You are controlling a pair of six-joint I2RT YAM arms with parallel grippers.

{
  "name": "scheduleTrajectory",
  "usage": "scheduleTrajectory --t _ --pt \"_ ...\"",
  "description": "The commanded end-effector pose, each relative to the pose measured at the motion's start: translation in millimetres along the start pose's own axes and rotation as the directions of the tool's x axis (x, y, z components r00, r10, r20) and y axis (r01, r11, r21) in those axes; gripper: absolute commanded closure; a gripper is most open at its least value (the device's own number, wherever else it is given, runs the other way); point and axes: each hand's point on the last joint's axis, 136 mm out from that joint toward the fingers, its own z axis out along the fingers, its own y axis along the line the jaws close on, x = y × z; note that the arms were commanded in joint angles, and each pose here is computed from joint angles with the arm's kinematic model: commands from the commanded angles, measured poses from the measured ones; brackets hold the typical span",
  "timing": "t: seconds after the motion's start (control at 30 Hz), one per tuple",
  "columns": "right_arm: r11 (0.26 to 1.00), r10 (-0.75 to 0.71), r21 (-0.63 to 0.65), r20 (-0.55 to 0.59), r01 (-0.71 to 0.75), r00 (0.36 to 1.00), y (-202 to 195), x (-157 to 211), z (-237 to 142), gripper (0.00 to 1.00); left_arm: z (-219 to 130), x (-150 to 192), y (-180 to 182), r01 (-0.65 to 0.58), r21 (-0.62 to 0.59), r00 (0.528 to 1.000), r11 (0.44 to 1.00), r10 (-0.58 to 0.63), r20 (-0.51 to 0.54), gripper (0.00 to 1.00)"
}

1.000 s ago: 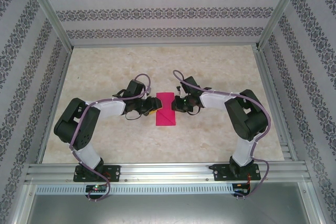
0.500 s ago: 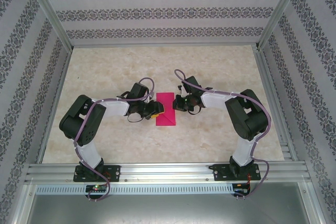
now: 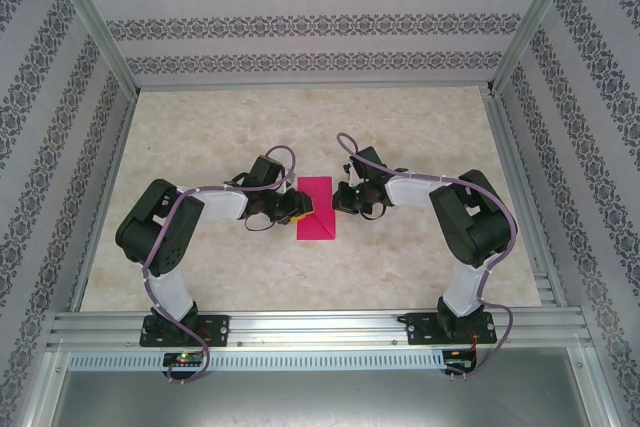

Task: Fold a paper plane with a square sheet of paper (pick it up from the middle)
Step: Turn over the paper at the center of the table.

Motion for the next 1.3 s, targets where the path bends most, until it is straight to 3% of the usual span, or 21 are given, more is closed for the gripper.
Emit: scheduleTrajectory --t 0.0,0.37,0.43,0.6,0.93,1.13,1.27 --pt "1.000 0.002 -0.021 0.034 -0.001 0.999 3 -8 -6 0.97 5 -6 -21 -0.040 0.060 0.999 0.997 0.040 0.007 0.63" --pt "0.999 0.006 -0.033 0.024 -0.005 1.000 6 -7 -6 0.94 10 -9 -27 -0.052 0.076 0.999 0.996 0.052 0.003 0.63" --pt "0.999 0.007 -0.036 0.026 -0.006 1.000 7 -7 -8 0.89 11 -9 -27 -0.052 0.076 0.999 0.996 0.052 0.001 0.65" --pt "1.000 0.000 -0.031 0.077 0.002 0.997 9 -17 -31 0.59 11 -10 -27 -0.058 0.069 0.998 0.996 0.057 0.005 0.76" --pt "0.998 -0.004 0.062 0.263 -0.013 0.965 -10 -43 -95 0.30 6 -13 -28 -0.114 0.013 0.993 0.993 0.114 0.008 0.95" --pt "0.993 -0.004 0.107 0.377 -0.040 0.926 -29 -58 -137 0.20 -22 -14 -45 -0.243 -0.112 0.969 0.964 0.245 0.004 0.99" --pt "0.994 0.019 0.092 0.439 -0.066 0.898 -38 -64 -159 0.15 -61 -19 -46 -0.342 -0.357 0.934 0.869 0.356 -0.028 1.00"
